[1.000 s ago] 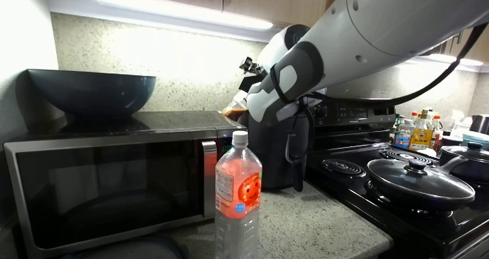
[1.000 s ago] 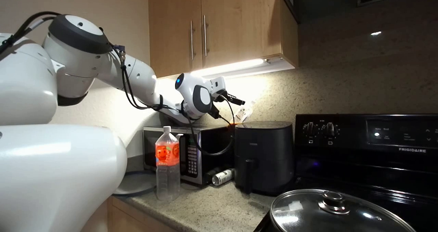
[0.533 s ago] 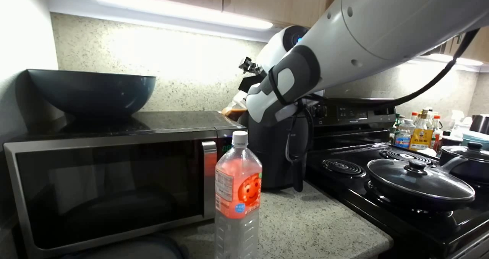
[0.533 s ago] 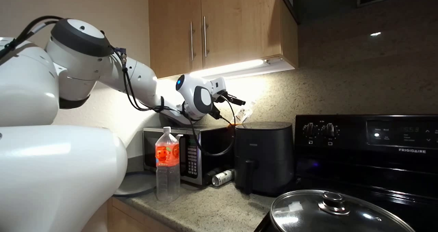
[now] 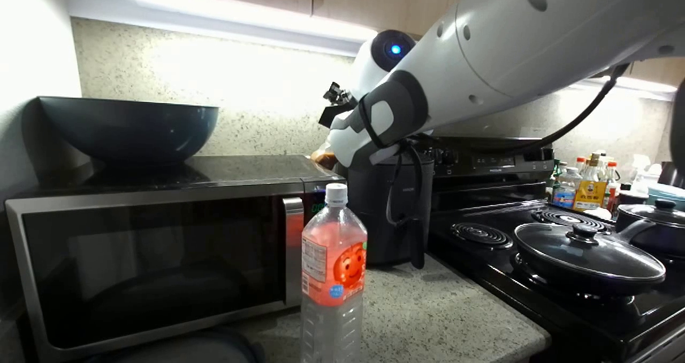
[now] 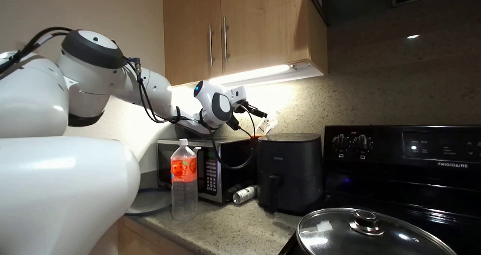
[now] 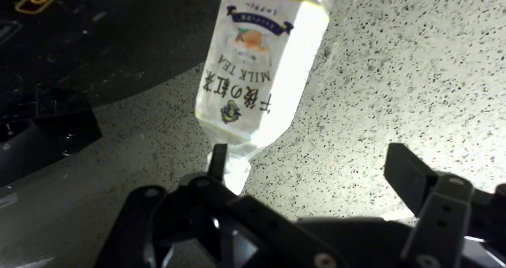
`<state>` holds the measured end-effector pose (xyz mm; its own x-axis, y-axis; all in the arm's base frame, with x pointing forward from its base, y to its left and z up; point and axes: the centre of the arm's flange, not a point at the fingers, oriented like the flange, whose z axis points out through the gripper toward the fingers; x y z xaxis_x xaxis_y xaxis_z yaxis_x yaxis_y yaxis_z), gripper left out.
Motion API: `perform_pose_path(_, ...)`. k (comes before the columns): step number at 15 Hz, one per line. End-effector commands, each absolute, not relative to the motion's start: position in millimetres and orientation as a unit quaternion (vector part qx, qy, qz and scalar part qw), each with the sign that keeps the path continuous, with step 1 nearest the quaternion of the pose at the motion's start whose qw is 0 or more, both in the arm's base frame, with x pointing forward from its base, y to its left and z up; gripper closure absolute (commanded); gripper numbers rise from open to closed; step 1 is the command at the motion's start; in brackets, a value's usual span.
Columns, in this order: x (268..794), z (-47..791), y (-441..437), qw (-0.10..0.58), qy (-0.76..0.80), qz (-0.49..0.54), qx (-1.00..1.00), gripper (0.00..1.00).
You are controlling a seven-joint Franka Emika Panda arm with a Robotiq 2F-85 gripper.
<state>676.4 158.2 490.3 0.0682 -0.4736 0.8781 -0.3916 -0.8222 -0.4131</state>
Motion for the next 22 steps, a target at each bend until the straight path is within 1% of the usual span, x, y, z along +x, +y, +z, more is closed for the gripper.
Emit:
perform_pose_path(1,703,504,171,0.036,0.312,-0.622,-0.717,0.00)
perform_pose_path(4,714,512,176,0.045,0.309,-0.623,-0.717,0.00)
perform_pose_path(5,717,514,176,0.037,0.309,-0.620,-0.720,0.00)
perform_pose_path(11,731,494,156,-0.055,0.337,-0.542,-0.768,0.00)
perform_pose_path(16,735,476,152,-0.085,0.345,-0.510,-0.783,0.00)
perform_pose_path(17,735,476,152,-0.086,0.344,-0.514,-0.781,0.25)
perform_pose_path(18,735,476,148,-0.090,0.341,-0.517,-0.780,0.26)
perform_pose_path(20,734,478,140,-0.095,0.337,-0.524,-0.777,0.38)
perform_pose_path(22,732,478,136,-0.097,0.335,-0.527,-0.775,0.41)
